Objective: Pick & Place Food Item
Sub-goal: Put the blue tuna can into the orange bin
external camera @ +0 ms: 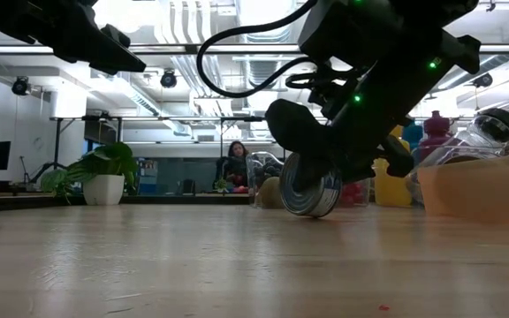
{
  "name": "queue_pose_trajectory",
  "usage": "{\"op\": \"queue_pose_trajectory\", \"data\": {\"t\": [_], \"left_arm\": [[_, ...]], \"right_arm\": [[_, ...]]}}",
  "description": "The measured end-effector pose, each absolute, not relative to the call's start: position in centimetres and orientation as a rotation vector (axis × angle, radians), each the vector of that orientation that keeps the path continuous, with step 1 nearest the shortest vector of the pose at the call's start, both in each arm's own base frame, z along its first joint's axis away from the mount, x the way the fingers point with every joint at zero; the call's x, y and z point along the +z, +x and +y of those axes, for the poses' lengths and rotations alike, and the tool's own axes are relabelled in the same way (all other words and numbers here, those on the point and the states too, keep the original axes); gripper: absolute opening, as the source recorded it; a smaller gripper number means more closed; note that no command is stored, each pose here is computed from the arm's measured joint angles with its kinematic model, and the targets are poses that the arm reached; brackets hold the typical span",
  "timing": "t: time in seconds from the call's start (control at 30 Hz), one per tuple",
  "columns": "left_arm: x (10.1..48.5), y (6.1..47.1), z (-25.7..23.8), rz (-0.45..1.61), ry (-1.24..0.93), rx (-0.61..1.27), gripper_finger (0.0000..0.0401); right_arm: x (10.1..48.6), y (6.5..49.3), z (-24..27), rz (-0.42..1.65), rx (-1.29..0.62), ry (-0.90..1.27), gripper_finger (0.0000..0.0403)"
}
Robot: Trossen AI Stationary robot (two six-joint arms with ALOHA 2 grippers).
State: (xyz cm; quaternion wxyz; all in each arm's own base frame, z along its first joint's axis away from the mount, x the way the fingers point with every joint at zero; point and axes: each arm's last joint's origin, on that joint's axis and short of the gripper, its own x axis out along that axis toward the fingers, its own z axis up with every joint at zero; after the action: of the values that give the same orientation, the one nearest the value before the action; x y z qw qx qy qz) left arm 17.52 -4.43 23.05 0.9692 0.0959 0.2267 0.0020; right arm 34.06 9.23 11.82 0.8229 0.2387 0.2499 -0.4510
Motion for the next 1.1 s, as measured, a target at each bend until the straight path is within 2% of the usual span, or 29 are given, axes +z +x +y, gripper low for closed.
{"op": "queue_pose_trajectory", "data": {"t": [0.3,0.57,0.9,1.1], "left_arm": [[23.1,17.5,-4.4,0.459,0.194,0.004,0.0108],[23.1,17.5,-4.4,0.458,0.194,0.004,0.0108],[23.0,17.5,-4.4,0.460,0.194,0.004,0.0108],[23.0,17.5,-4.4,0.460,0.194,0.004,0.0108]], "right_arm": [[12.1,33.8,9.9,0.538,-0.940,0.496,0.0120],[14.3,32.3,11.8,0.522,-0.896,0.471,0.0120],[19.7,27.0,15.0,0.561,-0.812,0.457,0.0120],[21.8,22.7,15.7,0.577,-0.856,0.485,0.0120]]}}
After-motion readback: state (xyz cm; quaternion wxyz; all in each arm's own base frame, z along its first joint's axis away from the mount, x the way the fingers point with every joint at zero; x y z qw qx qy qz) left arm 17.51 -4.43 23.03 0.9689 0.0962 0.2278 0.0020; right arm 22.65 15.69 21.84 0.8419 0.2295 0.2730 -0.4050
